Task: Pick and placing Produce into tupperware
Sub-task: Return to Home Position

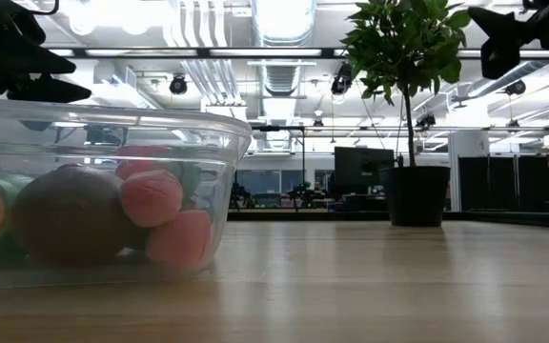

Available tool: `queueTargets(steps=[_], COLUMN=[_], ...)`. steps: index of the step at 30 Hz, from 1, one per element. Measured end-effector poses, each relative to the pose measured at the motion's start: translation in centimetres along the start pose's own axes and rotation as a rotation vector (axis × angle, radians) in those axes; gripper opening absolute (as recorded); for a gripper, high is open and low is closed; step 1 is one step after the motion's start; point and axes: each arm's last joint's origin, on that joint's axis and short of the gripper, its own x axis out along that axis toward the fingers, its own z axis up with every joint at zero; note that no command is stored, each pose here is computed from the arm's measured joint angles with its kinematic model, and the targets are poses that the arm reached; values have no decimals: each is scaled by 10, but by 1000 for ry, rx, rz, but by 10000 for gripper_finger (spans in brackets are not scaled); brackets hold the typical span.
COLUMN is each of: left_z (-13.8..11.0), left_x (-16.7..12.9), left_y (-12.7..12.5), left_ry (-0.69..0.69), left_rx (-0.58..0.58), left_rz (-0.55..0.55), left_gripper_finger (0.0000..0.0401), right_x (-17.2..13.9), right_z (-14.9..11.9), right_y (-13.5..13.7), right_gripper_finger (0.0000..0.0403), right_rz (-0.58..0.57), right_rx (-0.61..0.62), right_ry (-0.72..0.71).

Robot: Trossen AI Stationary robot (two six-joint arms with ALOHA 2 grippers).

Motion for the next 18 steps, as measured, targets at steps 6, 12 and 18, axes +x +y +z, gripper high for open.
queueTargets(steps=[6, 12, 18], left_z=[0, 0, 0], left_x=[0, 0, 0], left_y=[0, 0, 0], left_ry=[1, 0, 0], left_rx=[0, 0, 0], left_rz=[0, 0, 1], left_gripper_finger=[192, 192, 192], right_x=[1, 4, 6], right_z=[-4, -16, -22], right_y=[-2, -6, -7], right_gripper_finger=[216, 216, 216], right_rz=[-50, -65, -75], right_rx=[33, 34, 36], right_ry=[2, 52, 87])
